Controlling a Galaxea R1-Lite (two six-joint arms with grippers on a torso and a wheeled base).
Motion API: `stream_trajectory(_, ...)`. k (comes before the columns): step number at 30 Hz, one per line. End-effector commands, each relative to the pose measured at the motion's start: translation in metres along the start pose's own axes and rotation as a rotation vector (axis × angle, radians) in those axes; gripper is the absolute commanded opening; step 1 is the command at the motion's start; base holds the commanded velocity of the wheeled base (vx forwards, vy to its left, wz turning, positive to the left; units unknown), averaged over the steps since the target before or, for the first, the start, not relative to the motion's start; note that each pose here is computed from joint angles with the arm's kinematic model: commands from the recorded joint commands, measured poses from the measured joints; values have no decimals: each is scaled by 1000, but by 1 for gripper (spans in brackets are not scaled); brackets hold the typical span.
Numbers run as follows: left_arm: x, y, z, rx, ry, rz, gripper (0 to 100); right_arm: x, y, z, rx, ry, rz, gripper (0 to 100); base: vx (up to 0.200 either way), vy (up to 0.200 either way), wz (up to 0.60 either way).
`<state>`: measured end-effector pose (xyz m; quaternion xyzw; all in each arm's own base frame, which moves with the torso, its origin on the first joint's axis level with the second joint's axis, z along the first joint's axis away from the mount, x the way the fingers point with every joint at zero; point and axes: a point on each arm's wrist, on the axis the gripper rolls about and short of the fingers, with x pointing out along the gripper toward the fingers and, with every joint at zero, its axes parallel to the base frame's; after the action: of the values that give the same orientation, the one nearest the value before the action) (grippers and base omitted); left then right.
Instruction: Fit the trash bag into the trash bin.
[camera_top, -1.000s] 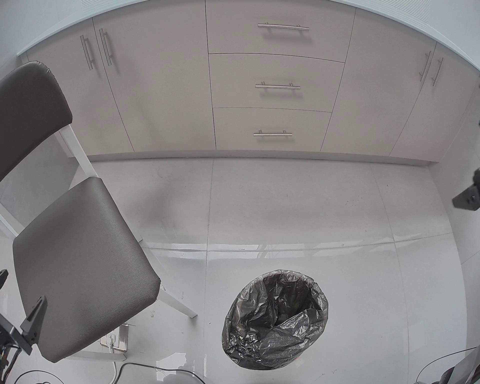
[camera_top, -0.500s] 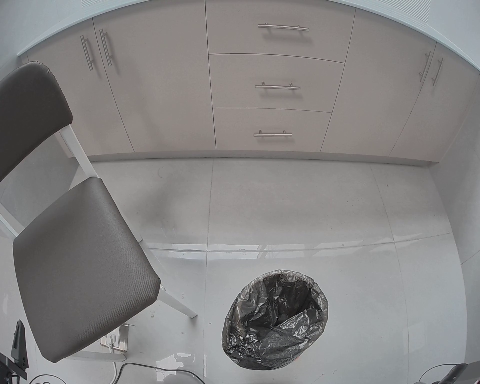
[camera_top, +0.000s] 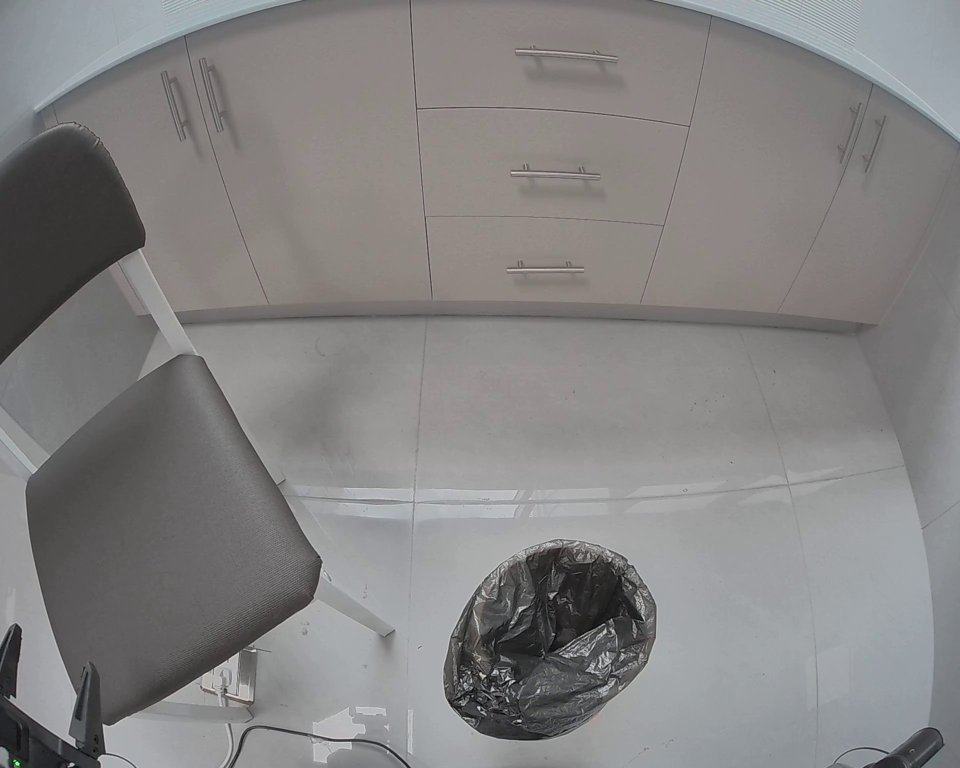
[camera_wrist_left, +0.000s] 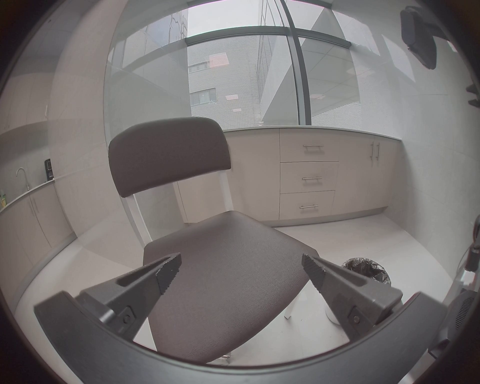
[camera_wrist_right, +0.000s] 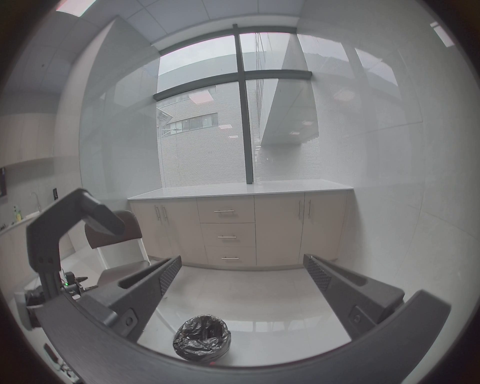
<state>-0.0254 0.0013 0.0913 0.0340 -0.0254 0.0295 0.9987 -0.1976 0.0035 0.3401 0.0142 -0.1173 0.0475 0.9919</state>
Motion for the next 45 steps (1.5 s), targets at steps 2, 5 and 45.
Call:
stream_trajectory(2, 2, 0, -9, -68, -9, 20, 100, -18, 15, -84, -154, -113, -14, 100, 0, 0, 0)
stream_trajectory(5, 2, 0, -9, -88, -8, 21, 100, -12, 12, -90, -137, -72, -14, 100, 0, 0, 0)
stream_trajectory(45, 2, -2, -10, -59, -10, -66, 100, 108, -23, -293, -17, 195, 0, 100, 0, 0, 0)
